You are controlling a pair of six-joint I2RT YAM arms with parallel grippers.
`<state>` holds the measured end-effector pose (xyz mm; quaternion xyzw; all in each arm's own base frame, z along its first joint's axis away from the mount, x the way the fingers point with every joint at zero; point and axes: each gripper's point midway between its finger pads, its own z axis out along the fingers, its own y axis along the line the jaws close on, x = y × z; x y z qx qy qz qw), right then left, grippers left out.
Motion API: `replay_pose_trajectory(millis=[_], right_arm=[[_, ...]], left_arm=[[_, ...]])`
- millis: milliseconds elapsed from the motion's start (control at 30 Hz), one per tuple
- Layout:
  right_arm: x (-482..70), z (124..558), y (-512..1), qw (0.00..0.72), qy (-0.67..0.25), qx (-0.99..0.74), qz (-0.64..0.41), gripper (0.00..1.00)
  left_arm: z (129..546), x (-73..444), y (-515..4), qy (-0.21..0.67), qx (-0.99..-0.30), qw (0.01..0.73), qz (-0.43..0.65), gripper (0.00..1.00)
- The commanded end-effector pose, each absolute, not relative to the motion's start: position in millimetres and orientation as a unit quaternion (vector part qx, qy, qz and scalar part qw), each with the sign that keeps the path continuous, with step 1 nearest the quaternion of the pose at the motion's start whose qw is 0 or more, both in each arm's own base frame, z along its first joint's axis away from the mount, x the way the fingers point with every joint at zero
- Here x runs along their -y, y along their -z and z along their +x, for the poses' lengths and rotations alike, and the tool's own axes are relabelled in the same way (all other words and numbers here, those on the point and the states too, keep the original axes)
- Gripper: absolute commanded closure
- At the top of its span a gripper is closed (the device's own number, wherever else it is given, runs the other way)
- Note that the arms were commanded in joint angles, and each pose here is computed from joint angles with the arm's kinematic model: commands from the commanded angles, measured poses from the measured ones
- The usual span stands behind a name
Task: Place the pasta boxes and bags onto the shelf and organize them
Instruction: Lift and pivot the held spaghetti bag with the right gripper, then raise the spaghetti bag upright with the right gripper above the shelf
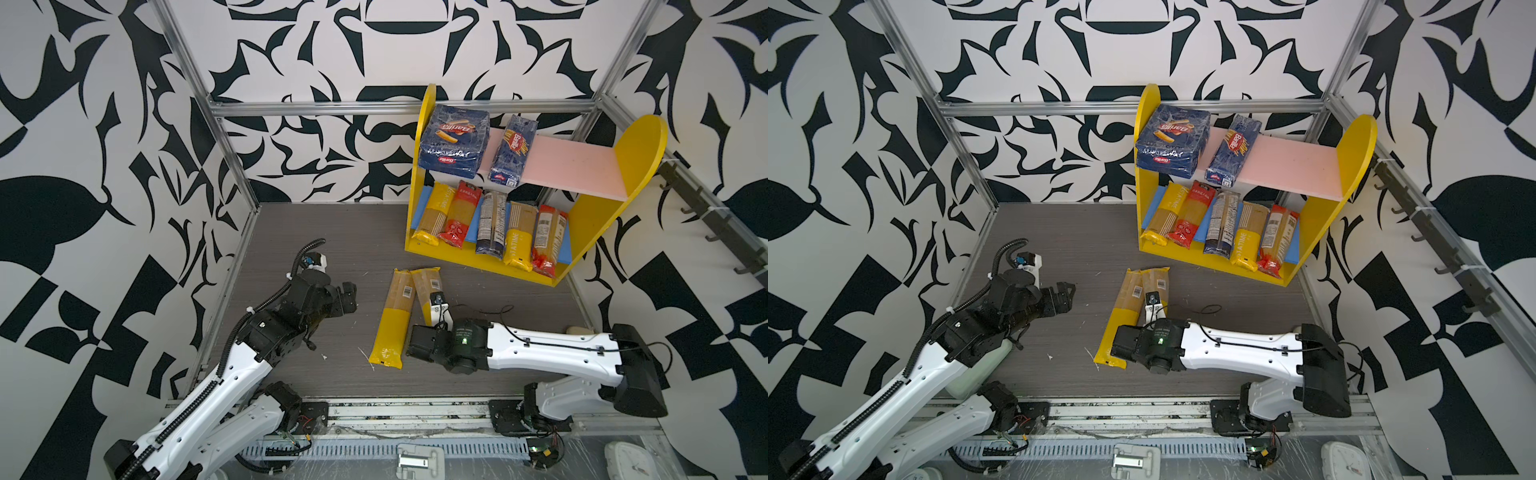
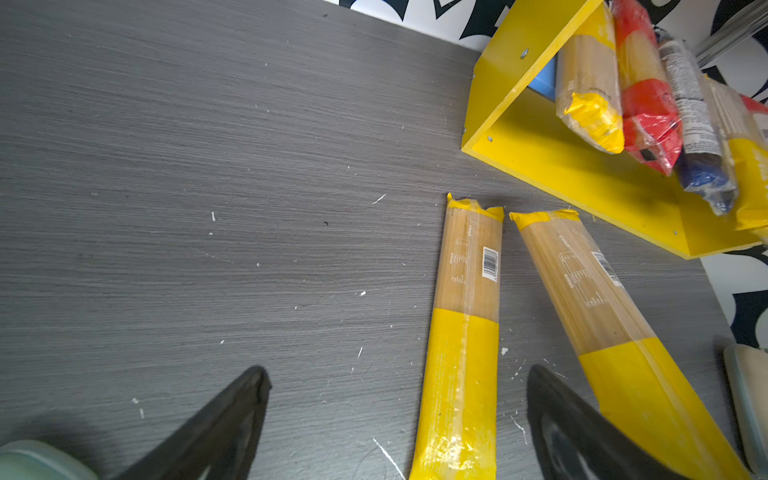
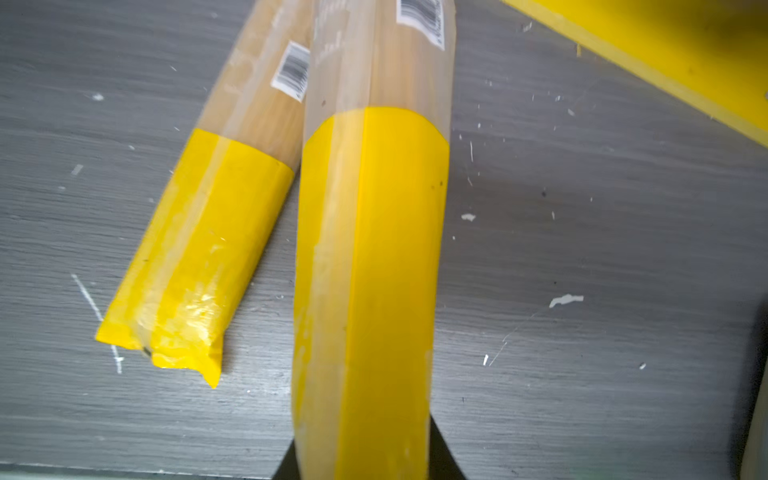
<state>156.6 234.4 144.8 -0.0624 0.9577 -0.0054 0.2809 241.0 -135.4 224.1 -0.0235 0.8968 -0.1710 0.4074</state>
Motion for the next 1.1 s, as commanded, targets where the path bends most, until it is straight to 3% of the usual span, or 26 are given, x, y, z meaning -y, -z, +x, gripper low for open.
replay_pose_trajectory(millis=[0,533,1067], right_arm=[[-236.3,178.4,-199.4,0.369,-0.014,-0.928,-0.054,1.0],[-251.6,177.3,-287.0,0.394,-0.085,-0.909,-0.104,1.0],[-239.7,183.3,-403.3,0.468,-0.125,-0.866,-0.126,1.0]], left_arm=[[244.6,132.5,-236.7,0.167,-0.891,0.42,-0.027,0.01],[246.1,122.7,-258.2,0.153,-0.884,0.441,-0.034,0.01],[249.1,107.0,-268.9,0.142,-0.88,0.449,-0.053,0.01]])
